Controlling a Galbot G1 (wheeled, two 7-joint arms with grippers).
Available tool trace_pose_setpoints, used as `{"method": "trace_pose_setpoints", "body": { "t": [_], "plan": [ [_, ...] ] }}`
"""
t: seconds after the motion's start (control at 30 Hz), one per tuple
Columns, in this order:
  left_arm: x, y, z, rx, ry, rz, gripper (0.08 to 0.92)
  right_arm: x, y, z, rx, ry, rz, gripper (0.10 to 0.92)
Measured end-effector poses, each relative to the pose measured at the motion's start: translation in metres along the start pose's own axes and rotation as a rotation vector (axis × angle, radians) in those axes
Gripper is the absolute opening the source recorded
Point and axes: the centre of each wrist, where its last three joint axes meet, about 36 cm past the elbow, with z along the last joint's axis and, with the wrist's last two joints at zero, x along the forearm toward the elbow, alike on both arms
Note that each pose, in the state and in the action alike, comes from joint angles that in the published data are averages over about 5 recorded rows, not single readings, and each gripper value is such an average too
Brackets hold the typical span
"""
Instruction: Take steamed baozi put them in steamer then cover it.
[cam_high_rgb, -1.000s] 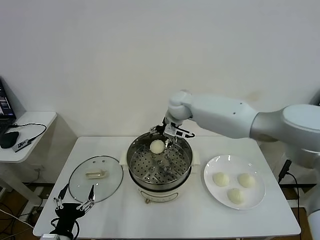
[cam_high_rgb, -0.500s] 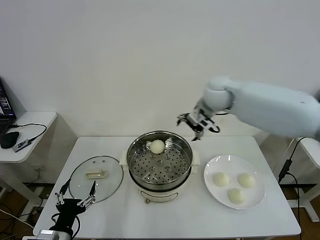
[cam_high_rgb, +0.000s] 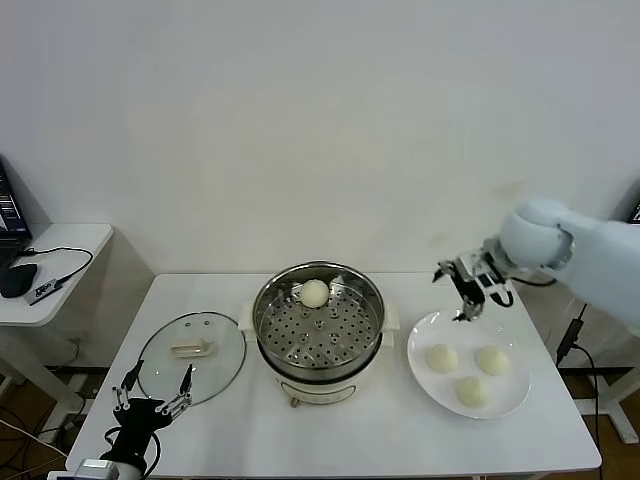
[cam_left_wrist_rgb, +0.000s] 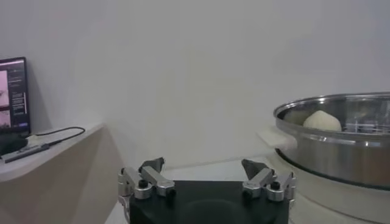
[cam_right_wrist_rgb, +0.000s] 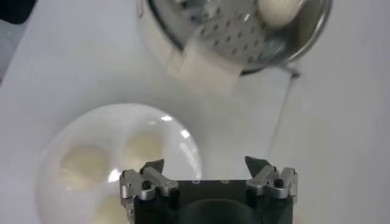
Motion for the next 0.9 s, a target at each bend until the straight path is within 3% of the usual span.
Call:
{"method": "trace_pose_setpoints", "body": {
  "t": [0.37,0.9],
  "plan": [
    [-0.003,0.003,0.005,-0.006,0.009,-0.003,0.823,-0.059,0.03,0.017,-0.072,0.026,-0.066,0.823],
    [-0.002,0.008,0.008,-0.015,0.017,-0.015,0.823,-0.129,0.022,0.01,-0.113,0.033,-0.085,0.823]
  ]
}}
